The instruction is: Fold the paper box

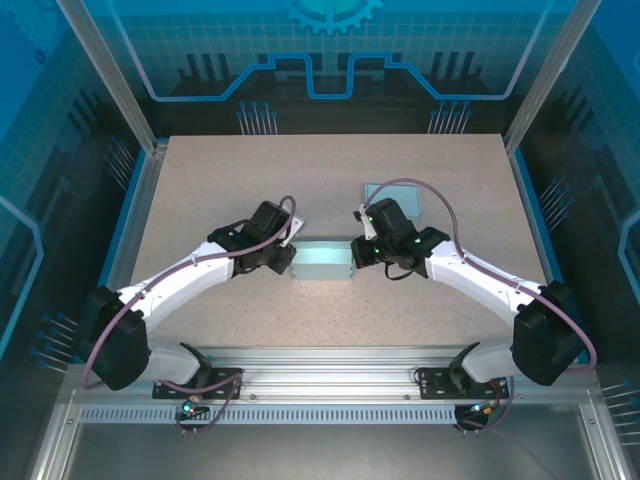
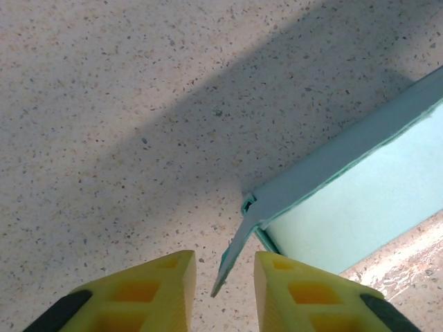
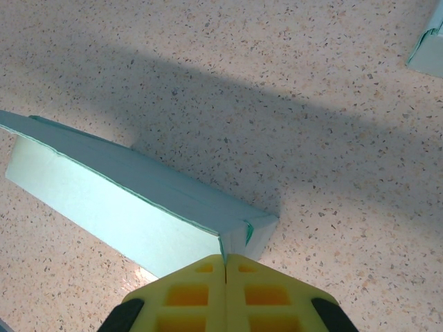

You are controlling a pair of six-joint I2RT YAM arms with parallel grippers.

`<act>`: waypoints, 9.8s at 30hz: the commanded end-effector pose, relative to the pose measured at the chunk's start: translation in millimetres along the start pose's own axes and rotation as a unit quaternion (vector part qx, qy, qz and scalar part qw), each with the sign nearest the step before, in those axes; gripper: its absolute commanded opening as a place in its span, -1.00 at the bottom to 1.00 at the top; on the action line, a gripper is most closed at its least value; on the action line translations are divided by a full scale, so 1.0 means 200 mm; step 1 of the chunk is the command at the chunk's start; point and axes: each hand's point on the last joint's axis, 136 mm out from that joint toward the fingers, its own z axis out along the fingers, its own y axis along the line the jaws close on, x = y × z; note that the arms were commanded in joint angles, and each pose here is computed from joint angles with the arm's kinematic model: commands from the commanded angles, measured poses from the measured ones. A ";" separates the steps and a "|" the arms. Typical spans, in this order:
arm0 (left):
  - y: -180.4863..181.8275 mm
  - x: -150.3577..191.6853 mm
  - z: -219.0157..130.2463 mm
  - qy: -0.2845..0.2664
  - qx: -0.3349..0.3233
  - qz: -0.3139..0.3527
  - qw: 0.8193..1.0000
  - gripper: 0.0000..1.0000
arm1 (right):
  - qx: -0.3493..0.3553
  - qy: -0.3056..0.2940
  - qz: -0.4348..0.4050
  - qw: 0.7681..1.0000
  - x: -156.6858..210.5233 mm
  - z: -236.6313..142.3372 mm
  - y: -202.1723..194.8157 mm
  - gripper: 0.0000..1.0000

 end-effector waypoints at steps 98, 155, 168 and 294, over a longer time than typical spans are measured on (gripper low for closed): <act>-0.09 0.20 0.07 -0.024 -0.005 -0.187 0.982 -0.96 | 0.042 0.002 -0.009 0.999 0.11 0.08 0.09 -1.00; -0.14 0.24 0.11 -0.065 -0.063 -0.148 0.985 -1.00 | 0.068 -0.017 0.036 0.997 0.08 -0.08 0.05 -0.34; -0.14 0.24 0.11 -0.063 -0.063 -0.148 0.985 -1.00 | 0.074 0.006 0.026 0.997 0.11 0.05 0.06 -0.60; -0.03 0.14 0.21 -0.119 0.082 -0.473 0.869 0.42 | 0.087 0.008 0.044 0.995 0.19 0.13 -0.05 -0.94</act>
